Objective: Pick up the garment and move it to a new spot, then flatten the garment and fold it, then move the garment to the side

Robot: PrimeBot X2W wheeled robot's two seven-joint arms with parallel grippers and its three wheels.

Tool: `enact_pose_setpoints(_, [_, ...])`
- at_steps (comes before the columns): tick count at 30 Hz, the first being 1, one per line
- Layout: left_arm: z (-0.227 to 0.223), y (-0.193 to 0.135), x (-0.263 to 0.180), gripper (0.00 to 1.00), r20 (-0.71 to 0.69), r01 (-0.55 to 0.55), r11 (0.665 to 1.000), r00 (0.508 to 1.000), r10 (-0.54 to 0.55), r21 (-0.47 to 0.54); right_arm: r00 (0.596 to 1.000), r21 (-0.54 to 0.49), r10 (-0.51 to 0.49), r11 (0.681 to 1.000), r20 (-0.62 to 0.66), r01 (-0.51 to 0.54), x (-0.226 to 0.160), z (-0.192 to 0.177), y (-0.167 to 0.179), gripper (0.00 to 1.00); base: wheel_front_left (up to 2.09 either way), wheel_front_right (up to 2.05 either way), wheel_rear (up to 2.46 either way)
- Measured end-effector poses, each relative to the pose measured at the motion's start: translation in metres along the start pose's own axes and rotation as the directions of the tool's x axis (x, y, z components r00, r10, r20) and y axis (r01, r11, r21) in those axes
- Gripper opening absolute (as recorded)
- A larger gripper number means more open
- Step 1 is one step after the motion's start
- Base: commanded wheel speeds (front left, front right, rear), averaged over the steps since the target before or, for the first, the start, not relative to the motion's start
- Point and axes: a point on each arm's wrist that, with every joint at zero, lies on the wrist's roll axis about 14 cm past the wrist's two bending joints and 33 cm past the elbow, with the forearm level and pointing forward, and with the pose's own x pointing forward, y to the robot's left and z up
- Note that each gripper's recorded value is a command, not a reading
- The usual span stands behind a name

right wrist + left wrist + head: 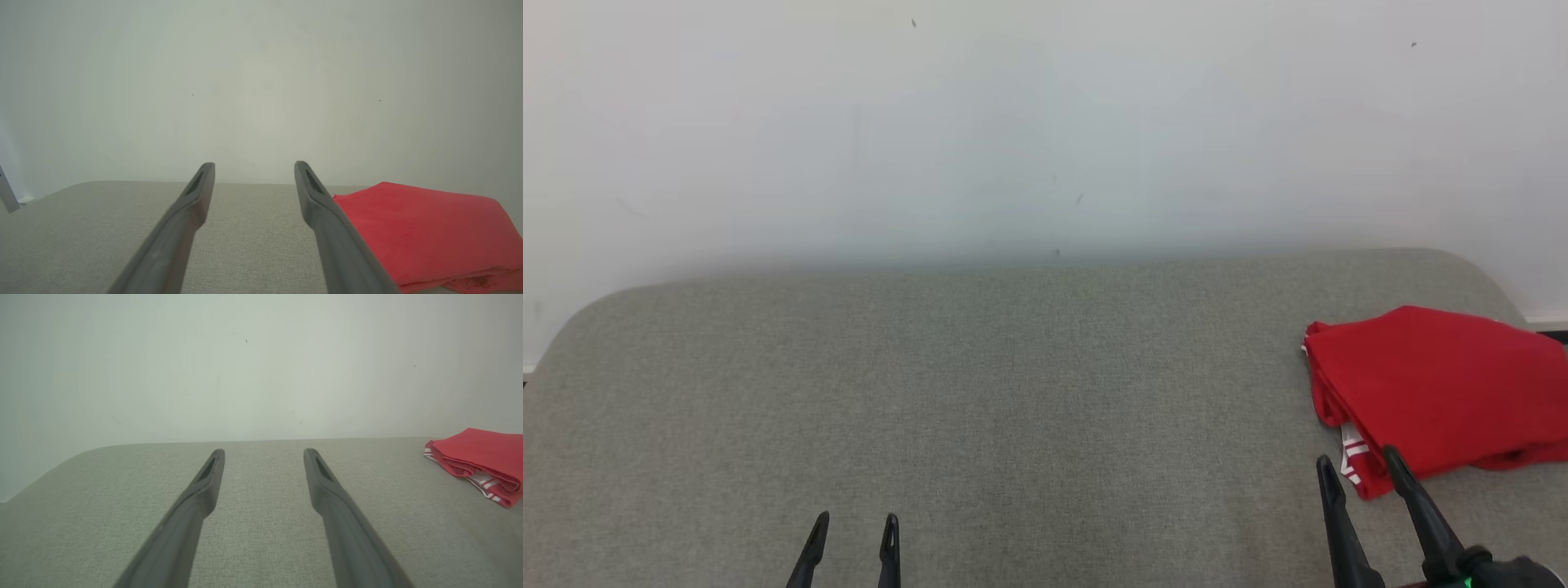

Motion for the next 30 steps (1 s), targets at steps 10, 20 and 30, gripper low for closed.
enact_pose_setpoints(10, [0.000,0.004,-0.016,1.00,-0.001,-0.016,1.000,1.000,0.016,0.019,0.999,0.005,-0.035,0.999,-0.028,0.035,-0.023,-0.007,-0.001,1.00,0.00,0.00,0.00])
enact_pose_setpoints(20, [-0.001,0.004,-0.021,1.00,-0.007,-0.021,1.000,1.000,0.021,0.018,0.998,0.016,-0.042,0.999,-0.046,0.043,-0.027,-0.013,0.000,1.00,0.00,0.00,0.00])
enact_pose_setpoints(30, [-0.026,0.006,-0.029,0.00,-0.091,-0.032,0.999,0.995,0.033,0.008,0.988,0.038,-0.049,0.998,-0.145,0.055,-0.039,-0.042,0.002,0.00,0.00,0.00,0.00])
